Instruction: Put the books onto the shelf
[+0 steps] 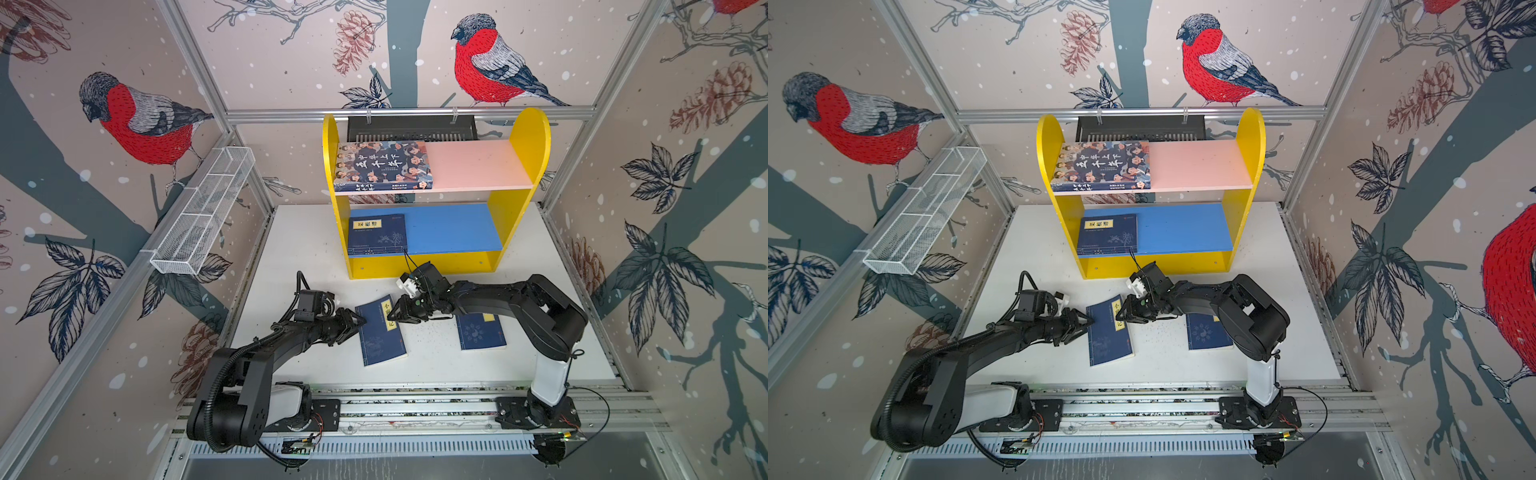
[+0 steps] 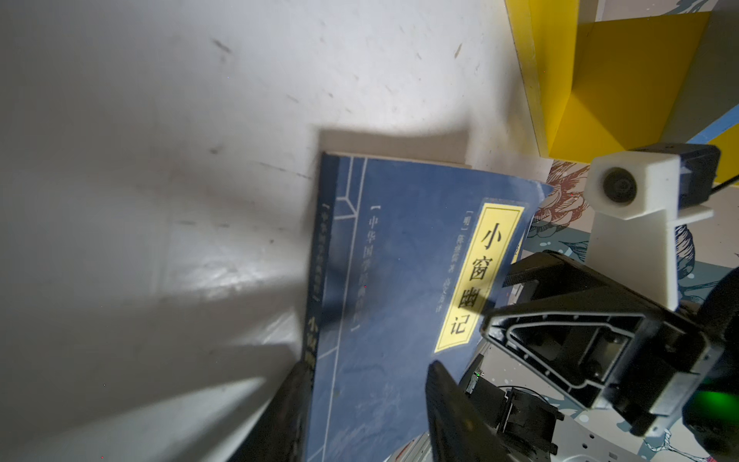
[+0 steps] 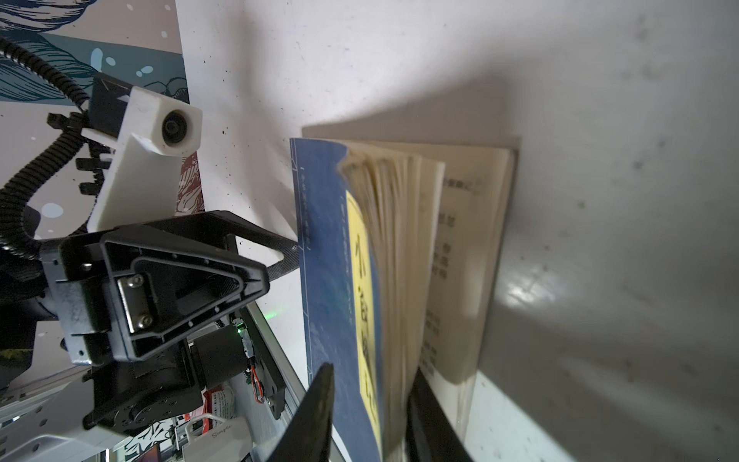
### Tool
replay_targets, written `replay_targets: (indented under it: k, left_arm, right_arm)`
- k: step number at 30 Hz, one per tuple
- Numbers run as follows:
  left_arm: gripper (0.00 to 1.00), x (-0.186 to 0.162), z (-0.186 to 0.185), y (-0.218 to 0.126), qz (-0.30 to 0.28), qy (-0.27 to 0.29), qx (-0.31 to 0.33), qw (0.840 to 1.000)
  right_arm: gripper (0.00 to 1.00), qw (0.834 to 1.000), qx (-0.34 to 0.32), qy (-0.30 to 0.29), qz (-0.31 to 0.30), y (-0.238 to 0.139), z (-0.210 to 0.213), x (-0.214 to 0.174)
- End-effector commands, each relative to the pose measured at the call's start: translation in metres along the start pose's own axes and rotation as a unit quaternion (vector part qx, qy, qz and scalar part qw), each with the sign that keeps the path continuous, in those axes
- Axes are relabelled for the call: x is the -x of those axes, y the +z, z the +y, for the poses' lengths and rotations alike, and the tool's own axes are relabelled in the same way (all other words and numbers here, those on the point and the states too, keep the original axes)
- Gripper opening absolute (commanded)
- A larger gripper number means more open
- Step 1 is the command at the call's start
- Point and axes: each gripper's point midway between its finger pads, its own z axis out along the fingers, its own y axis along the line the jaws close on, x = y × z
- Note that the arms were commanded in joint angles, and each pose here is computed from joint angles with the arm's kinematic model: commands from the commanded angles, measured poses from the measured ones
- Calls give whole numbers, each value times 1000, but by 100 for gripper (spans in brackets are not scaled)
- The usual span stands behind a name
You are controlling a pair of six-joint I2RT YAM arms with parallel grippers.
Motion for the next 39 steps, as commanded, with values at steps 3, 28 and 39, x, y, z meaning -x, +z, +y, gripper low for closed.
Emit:
replay_targets:
  k: [3, 28, 39]
  left_arm:
    - [48, 4, -17, -2, -2, 8, -35, 999]
    - [59, -1, -46, -13, 7, -1, -119, 993]
    - [38, -9, -73, -21, 27, -2, -180, 983]
  right_arm:
    - [20, 1000, 7, -16, -1, 2, 4, 2]
    - [0, 991, 123, -53, -21, -46, 73, 11]
    - [0, 990, 135, -49, -13, -42, 70, 8]
